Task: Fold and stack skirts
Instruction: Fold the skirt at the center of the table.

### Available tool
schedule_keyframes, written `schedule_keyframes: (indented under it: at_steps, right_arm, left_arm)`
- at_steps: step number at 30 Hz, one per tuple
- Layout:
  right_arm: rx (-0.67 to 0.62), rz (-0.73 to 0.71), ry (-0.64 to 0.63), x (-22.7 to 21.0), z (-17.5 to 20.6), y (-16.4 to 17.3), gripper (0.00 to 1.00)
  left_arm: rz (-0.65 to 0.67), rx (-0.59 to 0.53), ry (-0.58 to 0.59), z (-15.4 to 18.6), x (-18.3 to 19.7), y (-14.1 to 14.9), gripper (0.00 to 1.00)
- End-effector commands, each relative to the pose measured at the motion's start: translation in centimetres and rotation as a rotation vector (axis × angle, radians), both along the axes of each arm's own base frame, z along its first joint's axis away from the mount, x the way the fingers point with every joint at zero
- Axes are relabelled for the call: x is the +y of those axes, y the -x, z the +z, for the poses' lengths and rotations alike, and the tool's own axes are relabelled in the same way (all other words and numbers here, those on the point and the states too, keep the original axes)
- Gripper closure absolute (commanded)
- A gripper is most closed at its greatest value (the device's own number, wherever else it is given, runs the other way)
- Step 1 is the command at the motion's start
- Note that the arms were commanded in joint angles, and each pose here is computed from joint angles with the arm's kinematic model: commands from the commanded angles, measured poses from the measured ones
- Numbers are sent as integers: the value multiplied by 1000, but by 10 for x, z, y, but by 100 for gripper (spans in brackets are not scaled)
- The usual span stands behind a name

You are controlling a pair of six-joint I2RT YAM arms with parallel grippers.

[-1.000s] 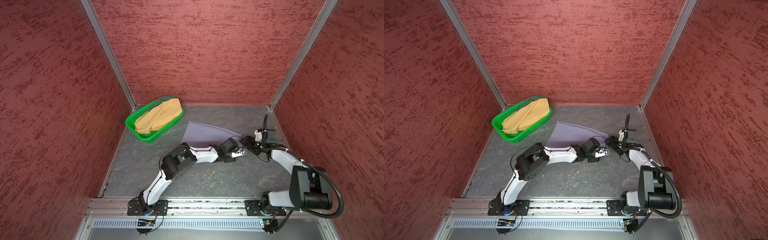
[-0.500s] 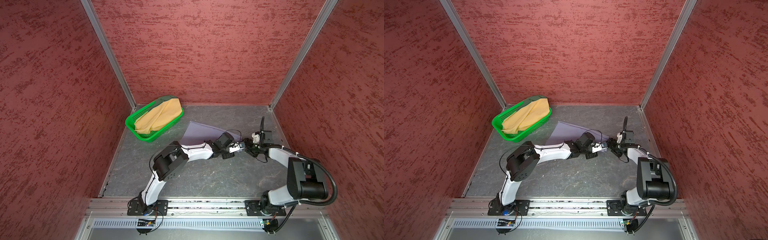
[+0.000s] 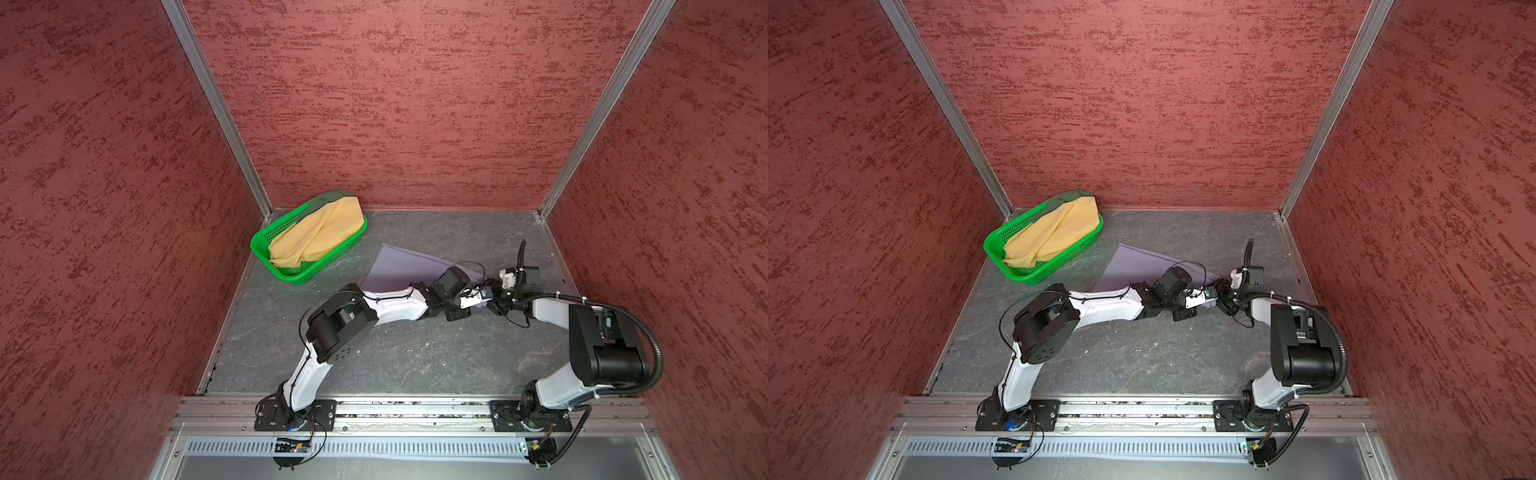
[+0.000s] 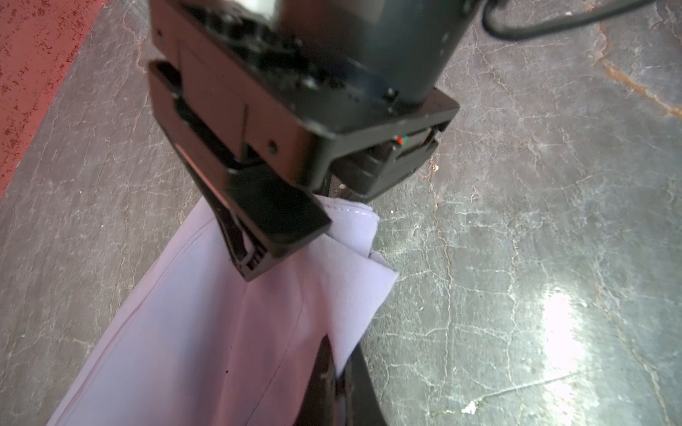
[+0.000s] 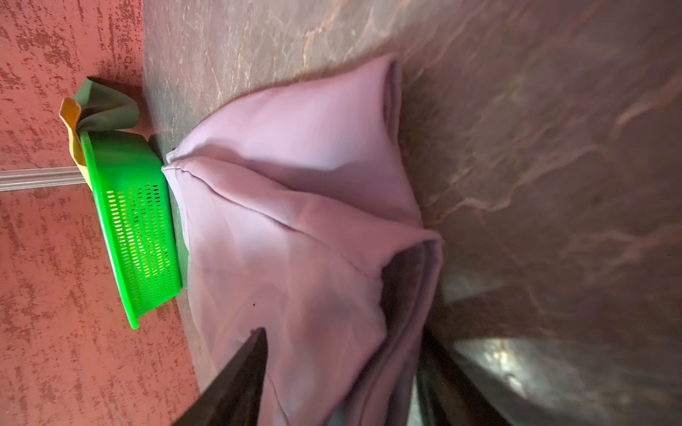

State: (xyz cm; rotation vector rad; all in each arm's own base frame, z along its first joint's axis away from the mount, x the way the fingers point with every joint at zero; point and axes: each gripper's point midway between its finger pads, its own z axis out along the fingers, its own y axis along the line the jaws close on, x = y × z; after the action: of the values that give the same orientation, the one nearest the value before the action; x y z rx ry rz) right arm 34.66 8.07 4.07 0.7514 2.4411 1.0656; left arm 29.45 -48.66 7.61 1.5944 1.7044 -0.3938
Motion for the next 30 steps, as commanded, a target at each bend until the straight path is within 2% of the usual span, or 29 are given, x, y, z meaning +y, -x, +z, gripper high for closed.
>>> schedule_keyframes:
  at_steps: [1,6,7,8,9,10,12,15,18,21,25,30]
  right_arm:
    - [-25,-6,-41,6,4,-5,50]
    - [-28,-21,-24,3,3,-8,80]
    - [-30,-20,-15,2,3,-8,85]
    - [-30,-19,-4,2,3,-9,89]
    - [-30,-17,11,0,3,-9,93]
    - [-29,-14,29,-2,3,-10,98]
    - [-27,-7,62,-5,2,-10,100]
    - [-21,6,110,-10,1,-9,100]
    - [-18,15,155,-14,3,-8,100]
    - [-18,17,208,-20,8,-5,100]
    - [-28,19,263,-27,20,-3,100]
    - [-50,24,313,-31,39,-1,100]
  left_arm:
    - [-10,-17,97,37,-12,0,100]
    - [-3,2,121,39,-10,3,100]
    - [2,5,129,40,-9,4,96]
    - [10,9,140,41,-7,4,83]
    - [14,17,153,43,-4,6,65]
    - [24,24,171,46,-2,6,53]
    - [53,43,211,56,5,4,44]
    - [152,86,279,69,22,-12,42]
    - [330,133,302,65,45,-43,44]
    - [481,161,265,42,66,-63,53]
    - [575,148,212,10,76,-65,79]
    - [599,138,114,-31,70,-49,94]
